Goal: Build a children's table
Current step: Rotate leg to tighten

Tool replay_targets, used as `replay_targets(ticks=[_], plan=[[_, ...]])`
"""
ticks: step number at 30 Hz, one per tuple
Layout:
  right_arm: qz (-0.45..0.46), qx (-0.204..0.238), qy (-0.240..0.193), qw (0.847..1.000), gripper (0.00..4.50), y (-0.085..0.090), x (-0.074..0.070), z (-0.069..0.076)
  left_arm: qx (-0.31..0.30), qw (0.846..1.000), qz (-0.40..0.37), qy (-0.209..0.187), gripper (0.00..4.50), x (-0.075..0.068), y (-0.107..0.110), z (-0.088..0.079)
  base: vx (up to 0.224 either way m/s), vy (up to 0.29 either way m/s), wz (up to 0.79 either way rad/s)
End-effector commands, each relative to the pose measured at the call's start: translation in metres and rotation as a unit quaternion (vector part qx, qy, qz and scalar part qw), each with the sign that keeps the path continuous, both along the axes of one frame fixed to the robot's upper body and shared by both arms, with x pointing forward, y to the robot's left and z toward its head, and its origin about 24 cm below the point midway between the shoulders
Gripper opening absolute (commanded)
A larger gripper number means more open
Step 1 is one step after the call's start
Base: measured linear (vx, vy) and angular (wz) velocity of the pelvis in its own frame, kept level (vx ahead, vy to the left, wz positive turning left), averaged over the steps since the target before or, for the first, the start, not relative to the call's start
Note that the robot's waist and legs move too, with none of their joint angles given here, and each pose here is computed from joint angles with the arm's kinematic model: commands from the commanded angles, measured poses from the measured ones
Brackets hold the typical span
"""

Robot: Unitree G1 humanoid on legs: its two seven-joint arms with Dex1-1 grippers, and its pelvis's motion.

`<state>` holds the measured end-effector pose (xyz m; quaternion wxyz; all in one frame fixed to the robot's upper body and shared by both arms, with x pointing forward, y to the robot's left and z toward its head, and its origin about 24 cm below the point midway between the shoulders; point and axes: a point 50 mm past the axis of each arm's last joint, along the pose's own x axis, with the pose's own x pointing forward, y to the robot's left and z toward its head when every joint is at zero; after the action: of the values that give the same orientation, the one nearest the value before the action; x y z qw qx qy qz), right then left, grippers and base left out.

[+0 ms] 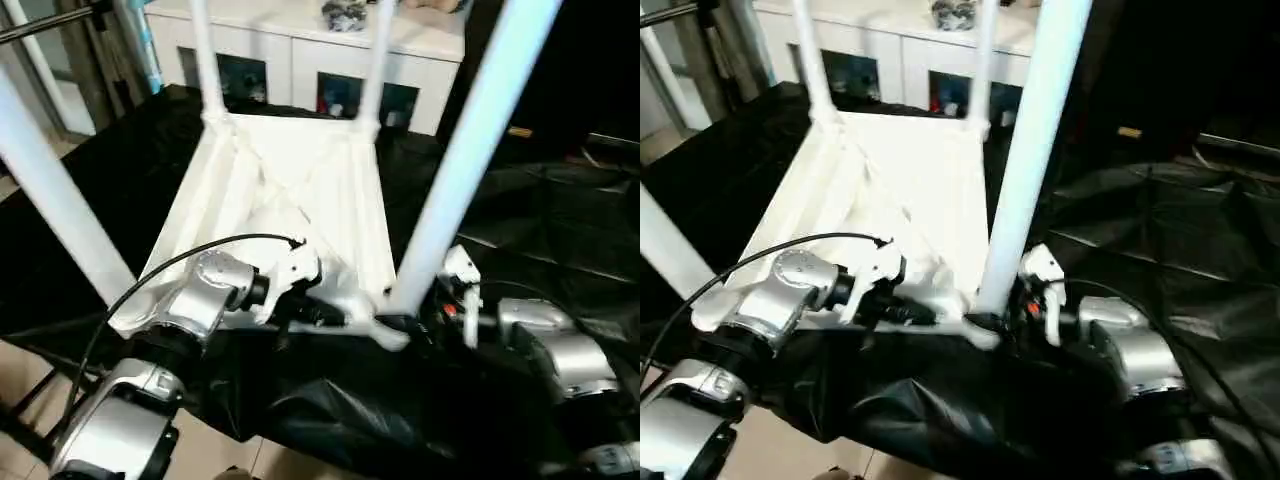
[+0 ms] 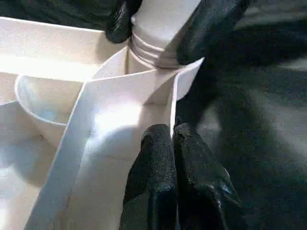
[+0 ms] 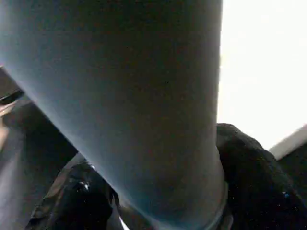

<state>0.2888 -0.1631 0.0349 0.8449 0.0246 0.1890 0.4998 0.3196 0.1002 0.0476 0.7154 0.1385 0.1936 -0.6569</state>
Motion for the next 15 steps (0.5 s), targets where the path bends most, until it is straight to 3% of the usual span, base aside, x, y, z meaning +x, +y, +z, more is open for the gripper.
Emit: replay_targets(ticks=[1,6,8,12,13,15], plan=[[-0.048,-0.017,0.017,0.999,2.65,0.019,0.005,-0.017,-0.035,0.998,0.036,-0.042,0.0,0.01,-0.024,0.014,0.0,0.0,0.0],[-0.166,-0.032,0.014,0.985,2.65,0.023,0.021,-0.024,-0.044,0.994,0.081,-0.062,0.0,0.016,-0.037,0.015,0.0,0.0,0.0],[-0.237,-0.022,0.03,0.971,2.65,0.033,0.03,-0.025,-0.058,0.99,0.107,-0.071,0.0,0.019,-0.05,0.018,0.0,0.0,0.0],[-0.224,-0.005,0.031,0.974,2.65,0.048,0.029,-0.025,-0.064,0.989,0.109,-0.073,0.0,0.017,-0.059,0.019,0.0,0.0,0.0],[-0.215,0.002,0.027,0.976,3.21,0.055,0.03,-0.024,-0.064,0.989,0.108,-0.073,0.0,0.016,-0.061,0.018,0.0,0.0,0.0],[-0.213,0.006,0.026,0.977,3.21,0.057,0.03,-0.024,-0.063,0.989,0.107,-0.074,0.0,0.016,-0.062,0.018,0.0,0.0,0.0]])
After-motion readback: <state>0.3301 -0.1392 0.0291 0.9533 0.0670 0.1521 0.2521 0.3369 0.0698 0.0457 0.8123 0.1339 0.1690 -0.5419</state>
